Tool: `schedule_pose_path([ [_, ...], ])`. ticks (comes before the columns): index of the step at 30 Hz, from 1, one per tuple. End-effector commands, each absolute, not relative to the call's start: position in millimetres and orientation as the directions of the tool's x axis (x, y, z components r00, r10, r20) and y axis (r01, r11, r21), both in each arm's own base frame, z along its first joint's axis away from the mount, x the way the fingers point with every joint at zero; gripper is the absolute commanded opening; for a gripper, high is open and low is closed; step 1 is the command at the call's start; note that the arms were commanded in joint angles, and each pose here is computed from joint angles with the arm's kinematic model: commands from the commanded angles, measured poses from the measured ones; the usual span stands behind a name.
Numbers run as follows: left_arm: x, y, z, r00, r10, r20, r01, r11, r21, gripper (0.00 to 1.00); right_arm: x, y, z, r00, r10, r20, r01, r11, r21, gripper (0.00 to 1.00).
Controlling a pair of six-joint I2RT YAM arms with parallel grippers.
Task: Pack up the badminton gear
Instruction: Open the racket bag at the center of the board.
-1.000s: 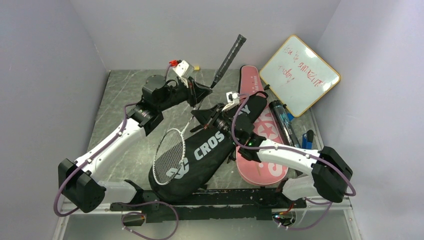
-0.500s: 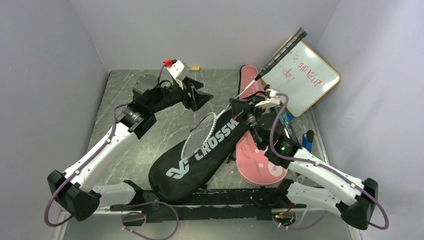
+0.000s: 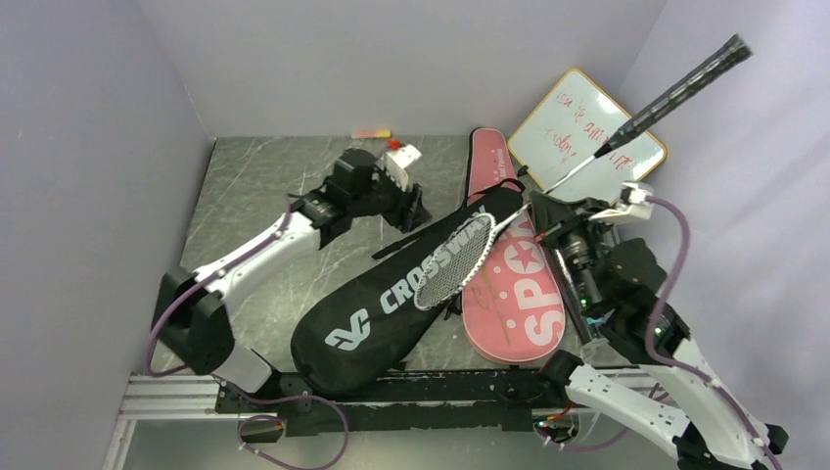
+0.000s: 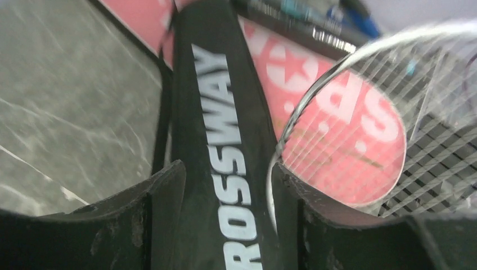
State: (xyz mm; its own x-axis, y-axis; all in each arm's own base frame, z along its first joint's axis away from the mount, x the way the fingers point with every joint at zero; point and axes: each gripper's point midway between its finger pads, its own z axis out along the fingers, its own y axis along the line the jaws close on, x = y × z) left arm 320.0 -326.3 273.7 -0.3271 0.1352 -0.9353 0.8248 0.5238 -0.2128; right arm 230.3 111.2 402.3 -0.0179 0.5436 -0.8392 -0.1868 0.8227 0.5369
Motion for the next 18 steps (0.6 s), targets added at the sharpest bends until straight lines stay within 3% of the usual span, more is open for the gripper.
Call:
schedule_pose_path([
  [1,302.5,-337.4,232.0,-0.322,0.356,-0.877,0.869,0.479,-0.124,0.65,211.3,76.2,423.2,0.022,0.480,-0.877,-0.137,0.870,0.473,0.00],
  [9,261.8,-350.4,183.2,-0.265,0.535,-0.802,0.892,0.452,0.007,0.77,187.4,43.2,433.7,0.040,0.422,-0.906,-0.106,0.903,0.416,0.00],
  [15,231.7,-367.4,151.4,-0.255,0.600,-0.758,0.916,0.400,0.009,0.95,172.8,14.4,439.5,0.075,0.433,-0.898,-0.046,0.901,0.431,0.00],
  [18,224.3,-370.3,132.1,-0.257,0.664,-0.702,0.909,0.413,0.058,0.96,165.7,2.6,444.2,0.105,0.460,-0.881,-0.034,0.888,0.459,0.00],
])
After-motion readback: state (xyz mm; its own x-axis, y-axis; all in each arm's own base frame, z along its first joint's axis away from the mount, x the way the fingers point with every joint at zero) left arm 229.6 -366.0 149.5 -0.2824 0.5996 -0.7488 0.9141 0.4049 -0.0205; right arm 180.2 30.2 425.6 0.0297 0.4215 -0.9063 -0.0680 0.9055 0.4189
